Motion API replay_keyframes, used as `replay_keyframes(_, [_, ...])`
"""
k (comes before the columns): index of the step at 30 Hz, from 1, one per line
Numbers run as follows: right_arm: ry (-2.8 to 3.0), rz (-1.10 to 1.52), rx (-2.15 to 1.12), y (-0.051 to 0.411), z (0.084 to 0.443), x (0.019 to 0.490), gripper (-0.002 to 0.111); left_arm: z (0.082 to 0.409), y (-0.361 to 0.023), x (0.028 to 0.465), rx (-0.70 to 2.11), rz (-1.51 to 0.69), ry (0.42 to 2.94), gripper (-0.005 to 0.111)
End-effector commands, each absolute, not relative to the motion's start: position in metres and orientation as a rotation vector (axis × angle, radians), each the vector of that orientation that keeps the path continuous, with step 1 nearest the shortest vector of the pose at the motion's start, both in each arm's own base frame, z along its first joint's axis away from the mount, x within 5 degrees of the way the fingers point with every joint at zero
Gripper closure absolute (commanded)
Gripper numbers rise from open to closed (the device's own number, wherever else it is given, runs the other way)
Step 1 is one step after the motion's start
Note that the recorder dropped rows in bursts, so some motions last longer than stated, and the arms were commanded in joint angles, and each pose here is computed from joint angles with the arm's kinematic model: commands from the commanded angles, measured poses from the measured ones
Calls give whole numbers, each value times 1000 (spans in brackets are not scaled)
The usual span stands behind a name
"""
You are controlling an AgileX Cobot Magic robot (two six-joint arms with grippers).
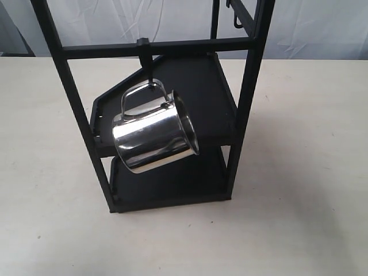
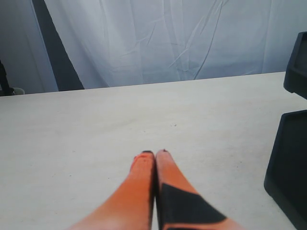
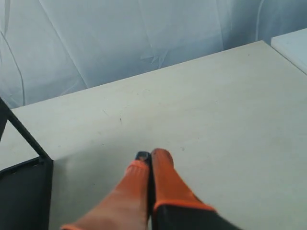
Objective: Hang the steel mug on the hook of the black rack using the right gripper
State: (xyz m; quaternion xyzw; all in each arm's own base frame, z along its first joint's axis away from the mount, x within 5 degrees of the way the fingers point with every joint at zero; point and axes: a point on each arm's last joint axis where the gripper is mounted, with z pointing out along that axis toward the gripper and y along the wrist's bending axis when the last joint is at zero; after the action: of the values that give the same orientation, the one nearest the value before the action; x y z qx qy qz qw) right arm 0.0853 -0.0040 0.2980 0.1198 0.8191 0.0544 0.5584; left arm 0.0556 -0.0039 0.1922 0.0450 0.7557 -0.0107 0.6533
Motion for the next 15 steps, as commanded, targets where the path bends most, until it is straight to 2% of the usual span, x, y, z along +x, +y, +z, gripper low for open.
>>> replay_keyframes(1, [1905, 126, 229, -2, 281, 83, 109, 192, -4, 55, 109, -26, 1712, 105])
replay_keyframes(8, [1917, 50, 150, -4, 242, 68, 109, 192, -4, 55, 109, -26, 1712, 105])
replay_keyframes(15, [1878, -44, 125, -6, 228, 59, 109, 192, -4, 55, 109, -26, 1712, 105])
